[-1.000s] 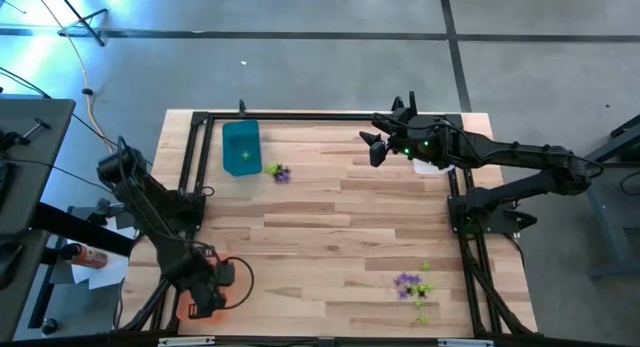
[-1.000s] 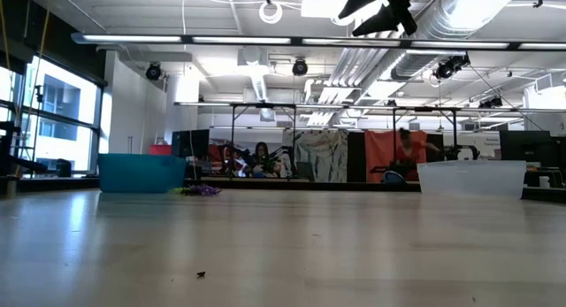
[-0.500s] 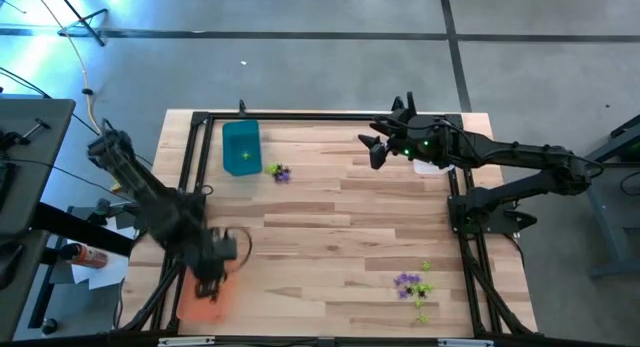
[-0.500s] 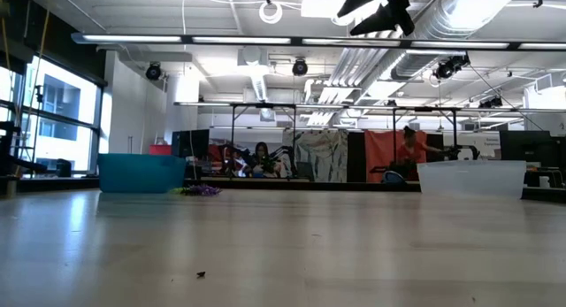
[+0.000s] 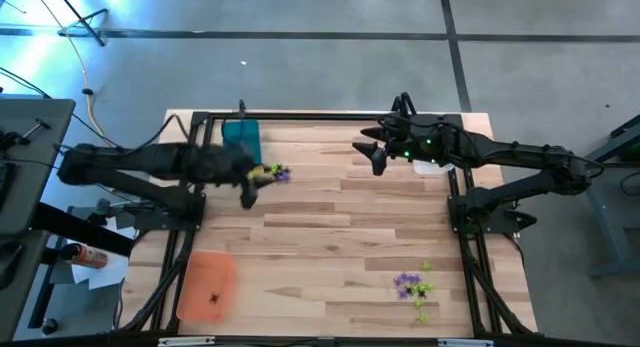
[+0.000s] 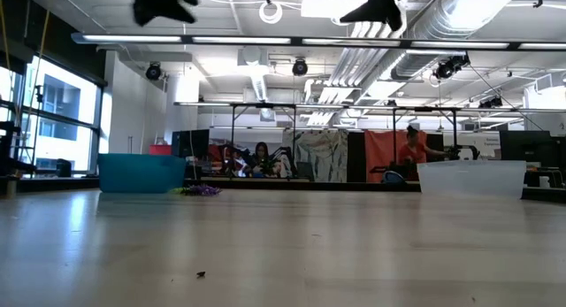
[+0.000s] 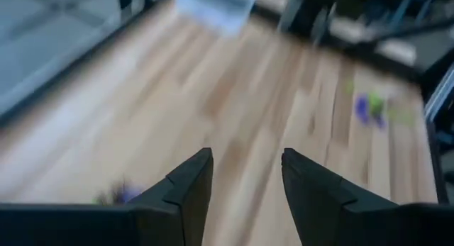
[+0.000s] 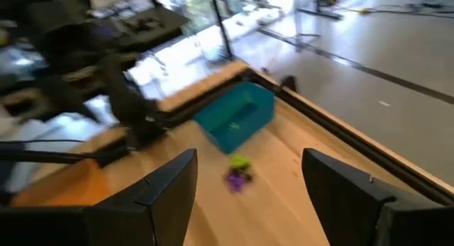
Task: Sort Halloween decoration
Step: Put the black spider toy into the orange bin
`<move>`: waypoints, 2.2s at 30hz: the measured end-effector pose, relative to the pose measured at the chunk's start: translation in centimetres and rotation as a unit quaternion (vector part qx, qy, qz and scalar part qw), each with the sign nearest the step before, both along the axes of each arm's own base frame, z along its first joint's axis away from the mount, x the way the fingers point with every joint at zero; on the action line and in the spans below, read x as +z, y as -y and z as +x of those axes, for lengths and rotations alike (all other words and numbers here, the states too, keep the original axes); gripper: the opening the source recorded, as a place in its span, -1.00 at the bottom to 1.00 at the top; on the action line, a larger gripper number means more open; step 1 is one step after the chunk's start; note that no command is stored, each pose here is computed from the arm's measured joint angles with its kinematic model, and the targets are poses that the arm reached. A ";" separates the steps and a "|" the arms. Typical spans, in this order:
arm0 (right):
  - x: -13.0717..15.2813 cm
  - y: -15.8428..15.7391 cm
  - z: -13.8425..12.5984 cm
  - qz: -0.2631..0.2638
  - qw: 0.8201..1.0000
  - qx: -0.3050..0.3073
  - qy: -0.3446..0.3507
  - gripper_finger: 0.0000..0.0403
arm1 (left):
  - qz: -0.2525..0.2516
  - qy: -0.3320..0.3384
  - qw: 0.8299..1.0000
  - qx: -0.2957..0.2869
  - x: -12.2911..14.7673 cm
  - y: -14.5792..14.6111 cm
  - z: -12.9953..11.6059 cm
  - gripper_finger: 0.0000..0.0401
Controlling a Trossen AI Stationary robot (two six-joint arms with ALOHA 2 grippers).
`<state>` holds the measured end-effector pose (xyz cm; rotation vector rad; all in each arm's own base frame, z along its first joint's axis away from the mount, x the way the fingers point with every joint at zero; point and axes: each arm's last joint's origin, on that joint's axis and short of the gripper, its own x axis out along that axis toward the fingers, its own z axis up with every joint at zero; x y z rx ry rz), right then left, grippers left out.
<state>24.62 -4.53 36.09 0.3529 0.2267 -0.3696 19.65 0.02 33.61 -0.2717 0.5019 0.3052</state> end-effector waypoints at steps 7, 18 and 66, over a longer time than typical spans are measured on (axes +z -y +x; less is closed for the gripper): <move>1.2 -0.7 0.4 -0.025 0.993 0.101 0.060 0.24 | 0.066 0.072 0.993 -0.072 0.5 -2.4 3.6 -0.20; 1.4 -1.2 0.5 -0.045 0.990 0.117 0.066 0.24 | 0.090 0.100 0.990 -0.029 0.6 -4.8 4.7 -0.20; 1.0 -0.7 0.4 0.034 0.997 0.023 0.063 0.24 | -0.091 -0.483 0.869 0.058 -18.0 -16.8 11.1 -0.20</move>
